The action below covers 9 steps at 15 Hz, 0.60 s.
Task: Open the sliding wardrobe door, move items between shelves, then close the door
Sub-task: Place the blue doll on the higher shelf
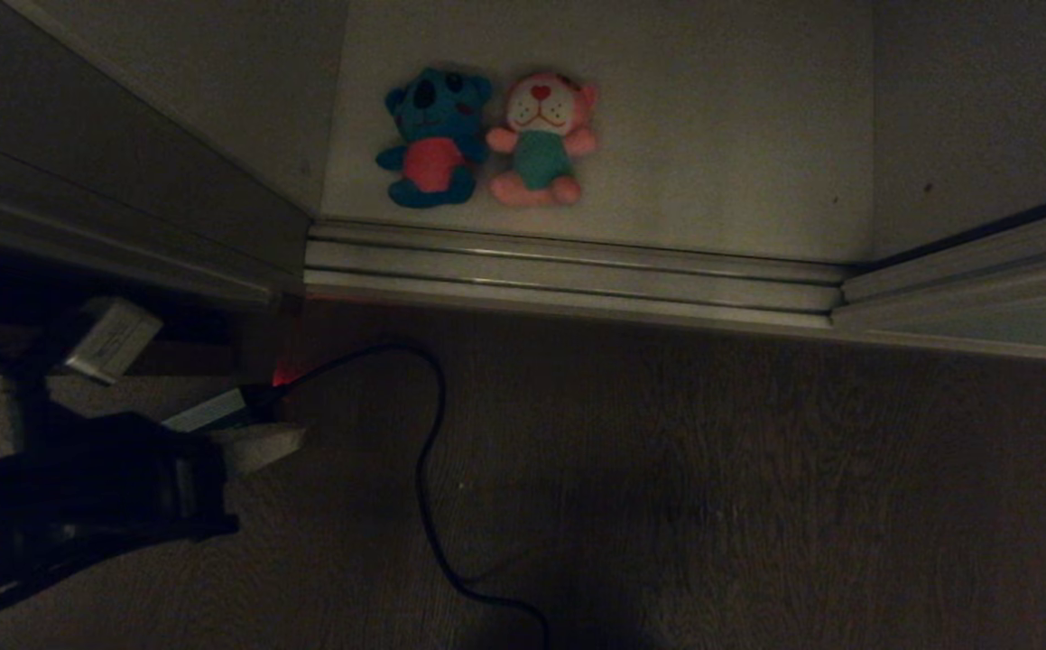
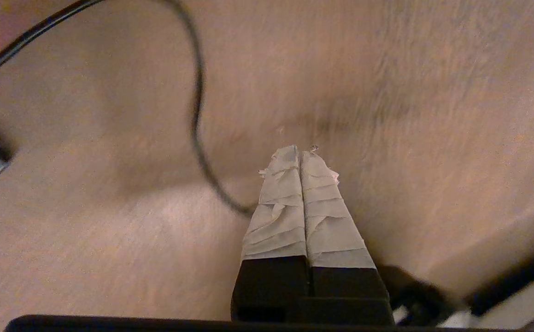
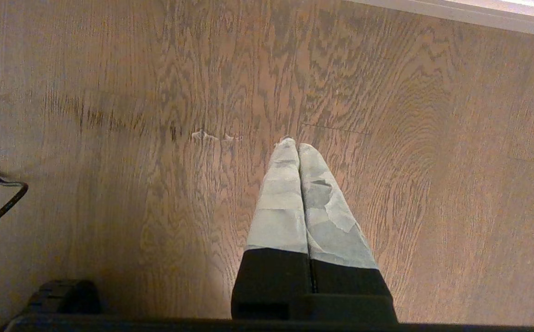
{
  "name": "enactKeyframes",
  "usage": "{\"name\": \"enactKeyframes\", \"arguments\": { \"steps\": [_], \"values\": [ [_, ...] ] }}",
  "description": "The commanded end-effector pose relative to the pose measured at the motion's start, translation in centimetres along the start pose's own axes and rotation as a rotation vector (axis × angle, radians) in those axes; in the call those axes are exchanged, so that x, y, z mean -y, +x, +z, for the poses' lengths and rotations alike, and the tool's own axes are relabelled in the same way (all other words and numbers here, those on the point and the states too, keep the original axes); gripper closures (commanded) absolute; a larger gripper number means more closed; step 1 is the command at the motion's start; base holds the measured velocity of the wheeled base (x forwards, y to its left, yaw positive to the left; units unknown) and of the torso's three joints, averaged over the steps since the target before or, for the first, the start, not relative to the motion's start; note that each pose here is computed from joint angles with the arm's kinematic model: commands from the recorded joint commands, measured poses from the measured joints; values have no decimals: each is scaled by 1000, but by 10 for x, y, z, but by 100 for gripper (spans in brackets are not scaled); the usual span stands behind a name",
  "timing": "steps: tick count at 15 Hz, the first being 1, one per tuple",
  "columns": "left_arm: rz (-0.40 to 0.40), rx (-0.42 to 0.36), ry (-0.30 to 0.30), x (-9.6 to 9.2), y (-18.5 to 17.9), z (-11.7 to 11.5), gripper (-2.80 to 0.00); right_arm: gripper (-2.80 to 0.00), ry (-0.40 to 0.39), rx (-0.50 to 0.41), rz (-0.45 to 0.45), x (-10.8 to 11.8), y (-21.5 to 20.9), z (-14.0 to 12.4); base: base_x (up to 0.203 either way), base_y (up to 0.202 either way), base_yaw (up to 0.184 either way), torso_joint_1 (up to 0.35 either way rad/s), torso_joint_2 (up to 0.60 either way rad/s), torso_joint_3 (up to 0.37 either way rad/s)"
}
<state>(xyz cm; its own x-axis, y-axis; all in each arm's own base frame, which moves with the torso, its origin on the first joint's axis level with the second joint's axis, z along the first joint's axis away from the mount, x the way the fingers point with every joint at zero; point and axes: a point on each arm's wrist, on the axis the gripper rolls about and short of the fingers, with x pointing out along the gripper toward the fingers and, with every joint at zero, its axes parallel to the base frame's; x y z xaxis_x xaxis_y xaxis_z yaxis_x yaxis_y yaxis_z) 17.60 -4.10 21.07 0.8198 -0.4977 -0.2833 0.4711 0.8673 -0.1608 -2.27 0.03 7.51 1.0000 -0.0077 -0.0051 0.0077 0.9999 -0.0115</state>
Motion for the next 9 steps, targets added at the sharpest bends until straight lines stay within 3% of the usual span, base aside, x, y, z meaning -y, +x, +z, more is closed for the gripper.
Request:
{"name": "enactKeyframes", "arguments": {
  "steps": [1, 3, 4, 9],
  "values": [
    [-31, -84, -31, -5, 56, 8, 0, 0, -1, -3, 1, 0, 0, -1, 0, 0, 0, 0, 0, 0],
    [-3, -67, -33, -5, 83, 22, 0, 0, -1, -4, 0, 0, 0, -1, 0, 0, 0, 0, 0, 0],
    [20, -47, -33, -5, 93, 29, -280, 0, -1, -1, 0, 0, 0, -1, 0, 0, 0, 0, 0, 0],
    [73, 113, -18, -10, 131, 68, -280, 0, -1, -4, 0, 0, 0, -1, 0, 0, 0, 0, 0, 0]
  ]
}}
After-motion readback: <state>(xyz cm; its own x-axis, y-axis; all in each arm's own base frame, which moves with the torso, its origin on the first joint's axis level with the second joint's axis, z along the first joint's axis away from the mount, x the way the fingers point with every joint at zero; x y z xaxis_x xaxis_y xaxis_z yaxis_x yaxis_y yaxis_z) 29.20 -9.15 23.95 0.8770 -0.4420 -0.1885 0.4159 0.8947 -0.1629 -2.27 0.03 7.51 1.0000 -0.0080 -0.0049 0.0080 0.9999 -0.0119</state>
